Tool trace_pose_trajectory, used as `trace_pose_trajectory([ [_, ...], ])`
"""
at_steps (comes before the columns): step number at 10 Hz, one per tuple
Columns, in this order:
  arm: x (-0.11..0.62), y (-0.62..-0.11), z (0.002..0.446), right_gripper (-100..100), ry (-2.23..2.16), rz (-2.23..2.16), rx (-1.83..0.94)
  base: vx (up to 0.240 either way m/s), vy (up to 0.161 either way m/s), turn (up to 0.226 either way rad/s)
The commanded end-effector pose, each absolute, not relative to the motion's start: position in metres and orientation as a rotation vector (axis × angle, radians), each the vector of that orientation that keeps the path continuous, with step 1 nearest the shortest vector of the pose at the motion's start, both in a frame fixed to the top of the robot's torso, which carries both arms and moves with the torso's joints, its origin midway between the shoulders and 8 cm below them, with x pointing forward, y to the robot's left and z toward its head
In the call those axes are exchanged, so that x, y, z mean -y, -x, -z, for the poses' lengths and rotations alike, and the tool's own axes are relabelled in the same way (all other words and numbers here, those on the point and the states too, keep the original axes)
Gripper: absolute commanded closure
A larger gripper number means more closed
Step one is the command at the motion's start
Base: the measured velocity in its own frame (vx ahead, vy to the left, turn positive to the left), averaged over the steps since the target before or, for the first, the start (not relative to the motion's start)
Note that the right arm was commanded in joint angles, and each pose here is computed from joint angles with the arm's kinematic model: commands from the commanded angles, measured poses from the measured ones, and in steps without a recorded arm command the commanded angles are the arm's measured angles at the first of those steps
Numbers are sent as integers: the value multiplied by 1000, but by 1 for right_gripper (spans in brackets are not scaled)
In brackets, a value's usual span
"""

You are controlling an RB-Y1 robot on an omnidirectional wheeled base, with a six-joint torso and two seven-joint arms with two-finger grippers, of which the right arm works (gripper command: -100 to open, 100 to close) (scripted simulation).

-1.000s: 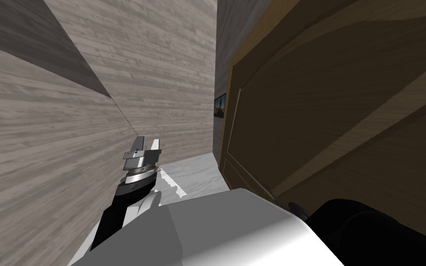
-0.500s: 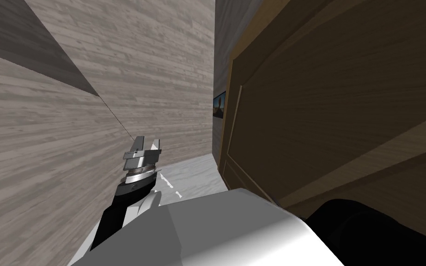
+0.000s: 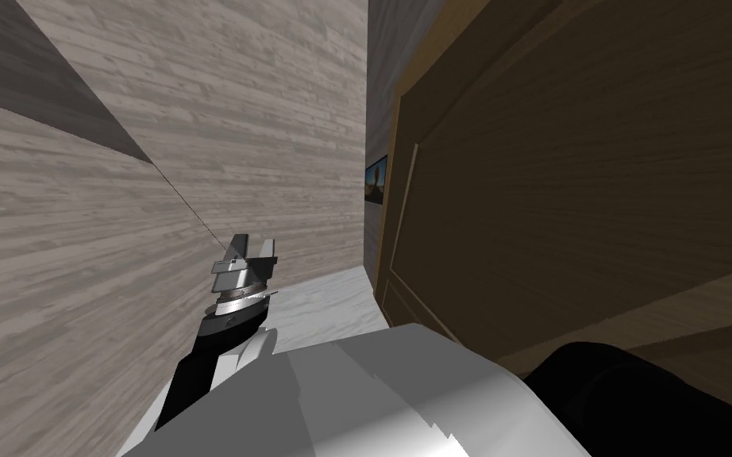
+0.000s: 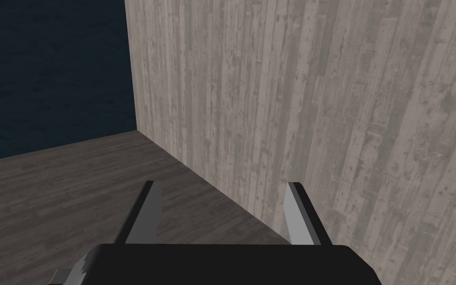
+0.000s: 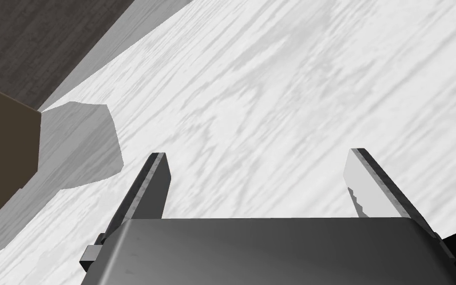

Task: Push the door open

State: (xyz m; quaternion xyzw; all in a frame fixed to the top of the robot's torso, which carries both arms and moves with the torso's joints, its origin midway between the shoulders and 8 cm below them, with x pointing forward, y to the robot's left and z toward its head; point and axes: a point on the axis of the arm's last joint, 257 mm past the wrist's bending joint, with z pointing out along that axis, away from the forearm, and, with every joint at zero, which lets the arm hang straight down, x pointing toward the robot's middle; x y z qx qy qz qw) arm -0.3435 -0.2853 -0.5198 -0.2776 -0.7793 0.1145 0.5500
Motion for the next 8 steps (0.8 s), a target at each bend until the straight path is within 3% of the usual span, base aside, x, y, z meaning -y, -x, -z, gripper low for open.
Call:
trace_pose_trajectory([
  [1,278,348,517,-100,693,-259,1813,82,-32,-10],
  [8,247,360,501,-100,831,-214,1683,95,-39,-13],
])
